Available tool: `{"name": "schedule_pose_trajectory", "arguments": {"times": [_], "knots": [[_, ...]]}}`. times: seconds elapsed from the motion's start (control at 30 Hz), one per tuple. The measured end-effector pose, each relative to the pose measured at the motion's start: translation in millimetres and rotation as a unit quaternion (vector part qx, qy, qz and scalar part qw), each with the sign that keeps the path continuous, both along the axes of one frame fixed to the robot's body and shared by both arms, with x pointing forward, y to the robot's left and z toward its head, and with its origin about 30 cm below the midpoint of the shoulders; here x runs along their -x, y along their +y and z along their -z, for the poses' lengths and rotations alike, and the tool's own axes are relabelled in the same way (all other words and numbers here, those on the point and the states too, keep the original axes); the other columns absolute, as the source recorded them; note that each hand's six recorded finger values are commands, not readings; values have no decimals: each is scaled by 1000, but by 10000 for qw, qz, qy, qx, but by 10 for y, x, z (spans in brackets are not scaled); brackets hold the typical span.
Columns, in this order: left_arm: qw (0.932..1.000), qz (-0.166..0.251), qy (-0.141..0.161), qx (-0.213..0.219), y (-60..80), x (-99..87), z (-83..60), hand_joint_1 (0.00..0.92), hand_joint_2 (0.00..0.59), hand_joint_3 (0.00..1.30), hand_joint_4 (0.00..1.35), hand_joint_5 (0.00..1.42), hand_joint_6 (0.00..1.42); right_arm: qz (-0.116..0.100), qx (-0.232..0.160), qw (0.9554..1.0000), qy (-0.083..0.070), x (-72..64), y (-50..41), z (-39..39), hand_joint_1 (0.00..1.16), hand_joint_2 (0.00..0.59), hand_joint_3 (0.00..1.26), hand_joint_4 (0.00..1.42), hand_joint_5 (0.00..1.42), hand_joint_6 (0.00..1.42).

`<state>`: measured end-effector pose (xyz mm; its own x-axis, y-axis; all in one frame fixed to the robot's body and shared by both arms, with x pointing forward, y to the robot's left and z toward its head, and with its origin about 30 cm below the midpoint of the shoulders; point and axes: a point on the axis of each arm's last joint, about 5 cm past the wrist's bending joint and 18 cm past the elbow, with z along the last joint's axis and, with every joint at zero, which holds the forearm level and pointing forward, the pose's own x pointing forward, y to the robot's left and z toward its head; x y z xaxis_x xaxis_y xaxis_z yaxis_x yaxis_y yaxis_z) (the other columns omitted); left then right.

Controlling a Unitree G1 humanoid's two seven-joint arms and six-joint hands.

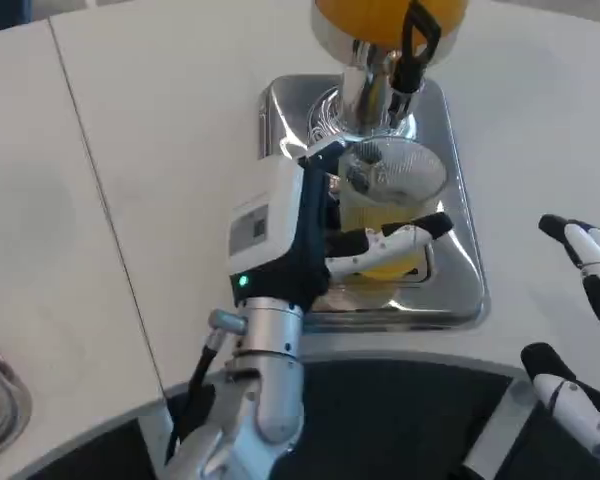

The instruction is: Grasp the cup under the faucet to collect the drink, then remove the cup.

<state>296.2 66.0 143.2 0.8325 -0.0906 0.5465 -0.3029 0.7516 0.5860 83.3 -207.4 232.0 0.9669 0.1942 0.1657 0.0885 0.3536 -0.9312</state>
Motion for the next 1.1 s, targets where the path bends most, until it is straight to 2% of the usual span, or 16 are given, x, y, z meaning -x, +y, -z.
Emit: {"name": "schedule_pose_trajectory", "arguments": {"times": [0.13, 0.27, 0.43, 0.87, 1.1], "knots": [[9999, -108, -88, 8, 142, 4, -35, 709, 0, 1163, 1090, 1392, 1424, -9, -2, 10000, 2, -1, 1, 0, 160, 489, 4, 0, 119, 255], [9993, -306, -212, -40, 345, 2, -84, 710, 0, 1164, 1090, 1392, 1424, -118, -49, 9999, 19, -13, 27, 9, 160, 489, 4, 0, 120, 256], [9986, -498, -105, -167, 523, 44, -15, 710, 0, 1165, 1090, 1392, 1424, -229, -86, 9997, 51, -24, 58, 22, 160, 492, 4, 0, 120, 258], [9970, -745, -173, -129, 764, 86, -64, 711, 0, 1165, 1090, 1405, 1424, -288, -52, 9995, 93, -15, 77, 40, 160, 494, 4, 0, 120, 263], [9939, -1064, -262, -132, 1136, 205, -129, 711, 0, 1165, 1090, 1405, 1424, -343, -5, 9994, 55, -4, 83, 45, 160, 495, 4, 0, 120, 265]]}}
